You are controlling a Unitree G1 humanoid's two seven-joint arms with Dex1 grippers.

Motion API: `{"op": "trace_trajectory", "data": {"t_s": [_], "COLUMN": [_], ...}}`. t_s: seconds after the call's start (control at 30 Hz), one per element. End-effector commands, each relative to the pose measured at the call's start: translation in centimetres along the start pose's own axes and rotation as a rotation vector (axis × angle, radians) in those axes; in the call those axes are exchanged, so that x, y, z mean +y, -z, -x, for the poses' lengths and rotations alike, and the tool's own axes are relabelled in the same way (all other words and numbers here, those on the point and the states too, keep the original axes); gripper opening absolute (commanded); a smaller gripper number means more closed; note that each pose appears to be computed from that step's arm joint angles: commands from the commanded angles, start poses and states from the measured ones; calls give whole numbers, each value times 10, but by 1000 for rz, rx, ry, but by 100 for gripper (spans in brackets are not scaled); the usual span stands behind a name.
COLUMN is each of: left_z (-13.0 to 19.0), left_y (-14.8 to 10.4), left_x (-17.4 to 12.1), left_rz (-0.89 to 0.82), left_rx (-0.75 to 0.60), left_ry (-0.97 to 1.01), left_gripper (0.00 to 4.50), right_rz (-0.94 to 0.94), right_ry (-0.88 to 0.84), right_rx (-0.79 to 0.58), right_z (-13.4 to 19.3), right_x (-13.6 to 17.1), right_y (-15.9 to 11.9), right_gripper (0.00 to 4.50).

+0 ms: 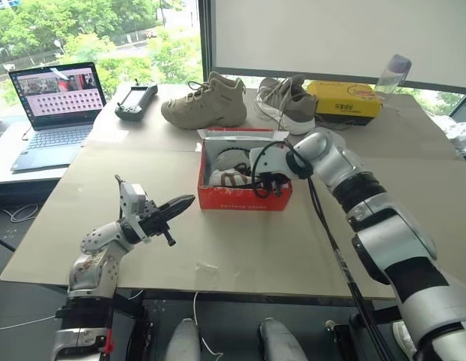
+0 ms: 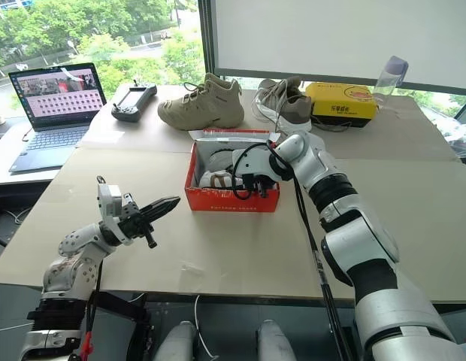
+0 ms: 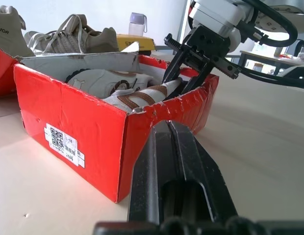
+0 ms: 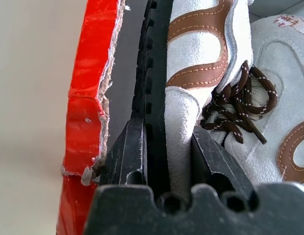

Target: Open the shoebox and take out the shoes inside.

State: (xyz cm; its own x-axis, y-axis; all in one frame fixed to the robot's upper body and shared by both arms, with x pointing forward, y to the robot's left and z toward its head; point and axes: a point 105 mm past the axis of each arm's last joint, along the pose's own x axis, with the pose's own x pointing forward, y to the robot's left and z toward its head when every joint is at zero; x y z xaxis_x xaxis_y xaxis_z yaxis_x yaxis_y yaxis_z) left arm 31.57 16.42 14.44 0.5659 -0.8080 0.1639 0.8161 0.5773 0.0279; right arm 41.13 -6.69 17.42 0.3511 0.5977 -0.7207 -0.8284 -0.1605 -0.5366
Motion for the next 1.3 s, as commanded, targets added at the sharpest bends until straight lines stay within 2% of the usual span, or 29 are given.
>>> {"op": "trace_trajectory", "data": {"t_s": [0.03,0.27,0.4,0.53,0.77,1.0,1.1,1.3], "left_z": [-3,-4,-5,-5,-4,-3,-3,-2], "left_y": [-11,-11,-10,-9,-8,-7,-9,-13], "left_x": [0,3,3,3,3,3,2,2], "left_rz": [-41,-44,-44,-44,-49,-53,-54,-63], "left_rx": [-23,-19,-17,-15,-6,-3,-9,-20], "left_ry": [10,5,4,3,2,2,5,2], "left_gripper": [0,0,0,0,0,0,0,0], "right_rz": [3,-3,-2,4,38,11,-45,-295], "right_ry": [38,37,32,55,141,196,269,591], "right_rx": [-27,-44,-57,-64,-145,-238,-279,-387], "right_z": [3,5,5,8,39,60,77,150], "right_x": [-6,-6,-4,-9,-32,-36,-43,-70], "right_y": [-4,-6,-8,-11,-37,-58,-60,-40], "right_gripper": [116,116,44,43,43,43,43,43]}}
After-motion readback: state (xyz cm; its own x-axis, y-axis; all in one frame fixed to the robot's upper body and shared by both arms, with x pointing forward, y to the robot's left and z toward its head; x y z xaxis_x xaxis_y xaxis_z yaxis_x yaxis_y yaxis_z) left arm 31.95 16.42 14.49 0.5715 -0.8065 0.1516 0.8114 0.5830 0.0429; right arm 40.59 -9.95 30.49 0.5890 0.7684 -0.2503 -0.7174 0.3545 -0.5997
